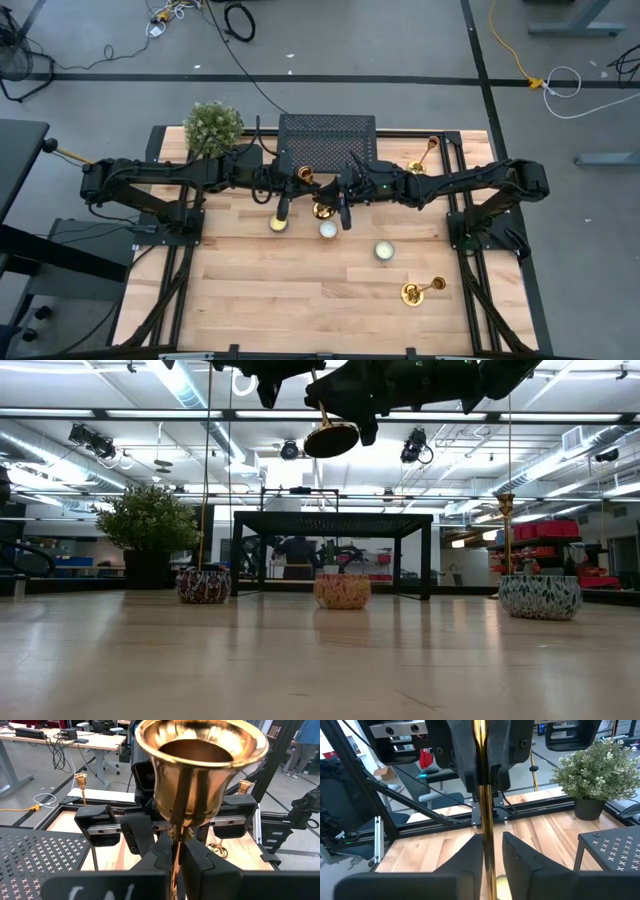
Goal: Pick & Place candle stick holders
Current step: Put the bottom left gold candle holder on the shelf
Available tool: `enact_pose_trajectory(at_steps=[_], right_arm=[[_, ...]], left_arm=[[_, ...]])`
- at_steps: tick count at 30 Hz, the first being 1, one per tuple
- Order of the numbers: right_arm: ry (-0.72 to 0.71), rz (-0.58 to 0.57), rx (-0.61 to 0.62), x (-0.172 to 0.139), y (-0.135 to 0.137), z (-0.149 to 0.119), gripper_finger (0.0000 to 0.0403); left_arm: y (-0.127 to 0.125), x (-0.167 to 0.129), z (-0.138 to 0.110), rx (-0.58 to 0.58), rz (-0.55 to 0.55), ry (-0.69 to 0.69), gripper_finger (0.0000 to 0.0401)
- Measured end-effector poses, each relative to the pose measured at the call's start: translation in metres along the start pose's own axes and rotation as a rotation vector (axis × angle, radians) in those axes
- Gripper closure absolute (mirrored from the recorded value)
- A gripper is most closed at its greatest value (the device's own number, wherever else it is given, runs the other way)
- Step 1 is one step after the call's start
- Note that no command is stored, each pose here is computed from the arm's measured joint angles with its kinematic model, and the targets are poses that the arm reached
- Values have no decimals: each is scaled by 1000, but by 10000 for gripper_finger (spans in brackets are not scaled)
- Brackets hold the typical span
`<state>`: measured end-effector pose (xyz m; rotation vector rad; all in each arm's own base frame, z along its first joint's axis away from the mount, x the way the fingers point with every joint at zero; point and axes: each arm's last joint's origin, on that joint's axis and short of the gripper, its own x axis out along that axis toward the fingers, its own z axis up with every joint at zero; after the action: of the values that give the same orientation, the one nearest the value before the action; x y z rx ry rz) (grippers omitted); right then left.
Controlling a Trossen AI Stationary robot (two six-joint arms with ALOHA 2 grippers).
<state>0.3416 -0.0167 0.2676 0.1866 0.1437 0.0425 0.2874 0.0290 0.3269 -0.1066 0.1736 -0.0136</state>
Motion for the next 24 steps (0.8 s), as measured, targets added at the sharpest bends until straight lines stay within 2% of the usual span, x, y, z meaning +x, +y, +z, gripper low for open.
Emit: enact_pose_trajectory(at_steps=[8,14,24], right_arm=[[2,8,-8,0,0,0,378],[6,11,-18,0,0,0,388],[11,10,-17,-1,1,0,391]], left_arm=[[0,0,0,-9,-1,0,384],[0,0,0,-10,0,1,378],[0,0,1,-6,-5,-6,309]])
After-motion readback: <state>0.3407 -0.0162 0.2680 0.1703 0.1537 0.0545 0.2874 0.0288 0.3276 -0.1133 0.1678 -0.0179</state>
